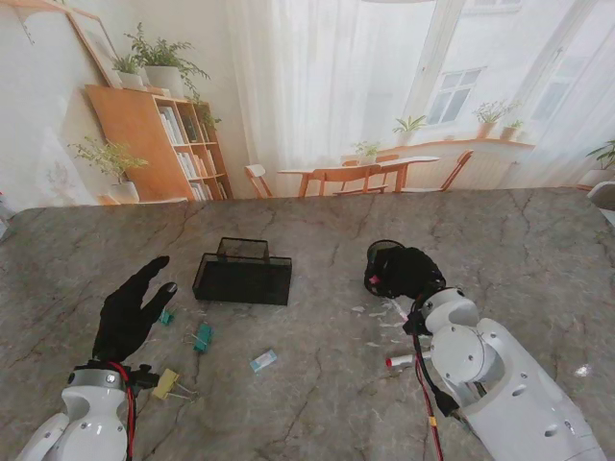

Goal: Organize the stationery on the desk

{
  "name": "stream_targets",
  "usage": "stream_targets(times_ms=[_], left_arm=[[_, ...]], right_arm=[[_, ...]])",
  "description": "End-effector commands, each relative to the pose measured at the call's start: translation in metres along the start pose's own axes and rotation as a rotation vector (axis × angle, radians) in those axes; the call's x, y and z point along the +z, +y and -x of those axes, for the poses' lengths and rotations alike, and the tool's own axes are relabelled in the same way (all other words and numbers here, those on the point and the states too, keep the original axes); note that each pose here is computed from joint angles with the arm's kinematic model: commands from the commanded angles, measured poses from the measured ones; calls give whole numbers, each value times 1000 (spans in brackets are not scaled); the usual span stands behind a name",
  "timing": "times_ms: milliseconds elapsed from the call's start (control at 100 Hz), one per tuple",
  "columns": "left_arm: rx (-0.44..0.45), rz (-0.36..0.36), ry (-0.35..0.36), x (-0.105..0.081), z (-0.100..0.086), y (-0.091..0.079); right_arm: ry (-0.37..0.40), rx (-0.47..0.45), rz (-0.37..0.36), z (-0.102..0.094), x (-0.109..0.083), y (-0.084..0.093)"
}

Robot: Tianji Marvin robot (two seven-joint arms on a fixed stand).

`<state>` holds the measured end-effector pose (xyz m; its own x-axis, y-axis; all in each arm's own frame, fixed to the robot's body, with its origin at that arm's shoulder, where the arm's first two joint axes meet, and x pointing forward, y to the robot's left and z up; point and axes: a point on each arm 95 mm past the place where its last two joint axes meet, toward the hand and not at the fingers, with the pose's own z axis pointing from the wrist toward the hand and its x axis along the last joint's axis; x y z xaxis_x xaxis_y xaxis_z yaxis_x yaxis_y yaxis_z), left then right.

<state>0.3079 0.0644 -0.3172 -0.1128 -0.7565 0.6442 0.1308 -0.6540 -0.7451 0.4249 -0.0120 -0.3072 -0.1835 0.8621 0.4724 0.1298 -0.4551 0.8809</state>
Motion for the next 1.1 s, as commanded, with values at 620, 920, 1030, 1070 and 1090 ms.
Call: stream_targets(times_ms=[620, 920, 1030, 1070, 1090], left_arm=[[-6, 2, 0, -4, -1, 1], [-5, 5, -3, -3, -1, 1], [-4, 5, -4, -3, -1, 1], [-5, 4, -5, -3, -1, 1], [-5, 4, -5, -3, -1, 1]], right_arm=[[-177, 296, 247, -29, 48, 59], [-225, 332, 265, -24, 79, 63], [-236, 393, 261, -24, 88, 58], [-244, 397, 257, -23, 90, 55], [-248, 397, 256, -22, 92, 54]])
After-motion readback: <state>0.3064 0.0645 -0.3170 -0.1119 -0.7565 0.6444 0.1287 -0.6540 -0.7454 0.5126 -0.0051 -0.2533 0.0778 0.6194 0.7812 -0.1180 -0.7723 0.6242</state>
